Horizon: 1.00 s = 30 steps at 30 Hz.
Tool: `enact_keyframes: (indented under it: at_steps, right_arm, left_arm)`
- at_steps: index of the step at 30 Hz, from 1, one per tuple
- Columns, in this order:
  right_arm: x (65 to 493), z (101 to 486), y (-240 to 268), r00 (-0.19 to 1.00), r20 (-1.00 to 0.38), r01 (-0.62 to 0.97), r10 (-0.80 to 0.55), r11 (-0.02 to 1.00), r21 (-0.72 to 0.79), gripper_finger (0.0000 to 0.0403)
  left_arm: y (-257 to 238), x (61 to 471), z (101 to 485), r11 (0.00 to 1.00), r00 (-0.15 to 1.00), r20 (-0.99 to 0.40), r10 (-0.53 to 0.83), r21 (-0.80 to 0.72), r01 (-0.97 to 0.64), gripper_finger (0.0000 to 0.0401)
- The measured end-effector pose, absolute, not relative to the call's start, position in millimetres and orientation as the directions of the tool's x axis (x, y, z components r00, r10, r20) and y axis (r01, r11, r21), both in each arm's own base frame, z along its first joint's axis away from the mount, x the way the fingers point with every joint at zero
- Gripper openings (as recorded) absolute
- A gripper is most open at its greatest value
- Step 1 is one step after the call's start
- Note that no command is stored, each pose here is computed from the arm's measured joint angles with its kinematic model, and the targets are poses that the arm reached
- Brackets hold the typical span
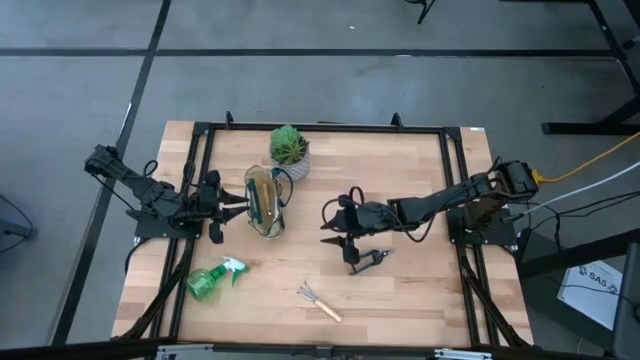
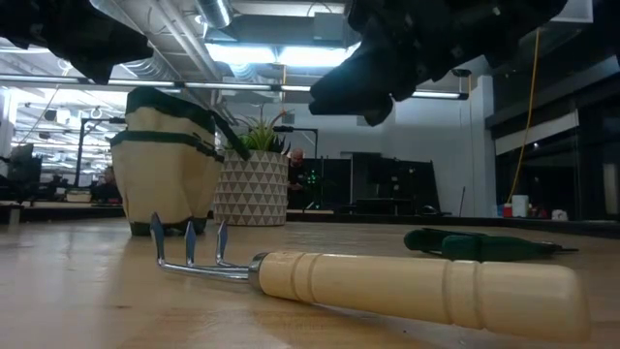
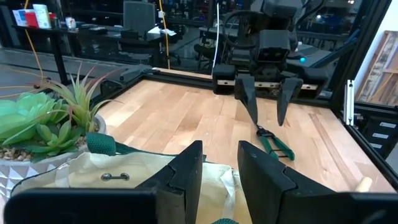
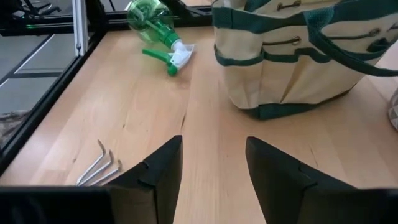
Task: Pick & Place Garden tools in Gardening bag
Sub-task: Put the shear scissors into the gardening bag
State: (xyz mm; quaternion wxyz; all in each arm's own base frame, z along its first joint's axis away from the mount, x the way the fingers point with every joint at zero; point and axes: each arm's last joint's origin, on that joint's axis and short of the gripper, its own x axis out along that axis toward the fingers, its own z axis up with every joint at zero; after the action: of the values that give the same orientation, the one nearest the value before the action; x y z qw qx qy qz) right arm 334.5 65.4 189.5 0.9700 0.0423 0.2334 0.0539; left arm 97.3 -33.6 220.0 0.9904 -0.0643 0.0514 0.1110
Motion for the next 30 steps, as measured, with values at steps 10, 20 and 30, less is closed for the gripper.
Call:
enact_keyframes:
  at_steps: [10, 20, 30]
  right_arm:
    - [333, 187, 67, 0.863, -0.474, -0.129, 0.174, 0.984, 0.125, 0.0178]
    - [325, 178, 76, 0.758, -0.564, -0.264, 0.327, 0.945, 0.193, 0.0178]
    - [313, 175, 108, 0.697, -0.598, -0.414, 0.397, 0.903, 0.116, 0.0178]
  left_arm:
    - [-34, 97, 220, 0.967, 0.970, -0.116, 0.213, -0.116, -0.226, 0.0098]
    - [-34, 97, 220, 0.967, 0.970, -0.116, 0.213, -0.116, -0.226, 0.0098]
    - [-34, 97, 220, 0.967, 0.970, -0.116, 0.213, -0.116, -0.226, 0.0098]
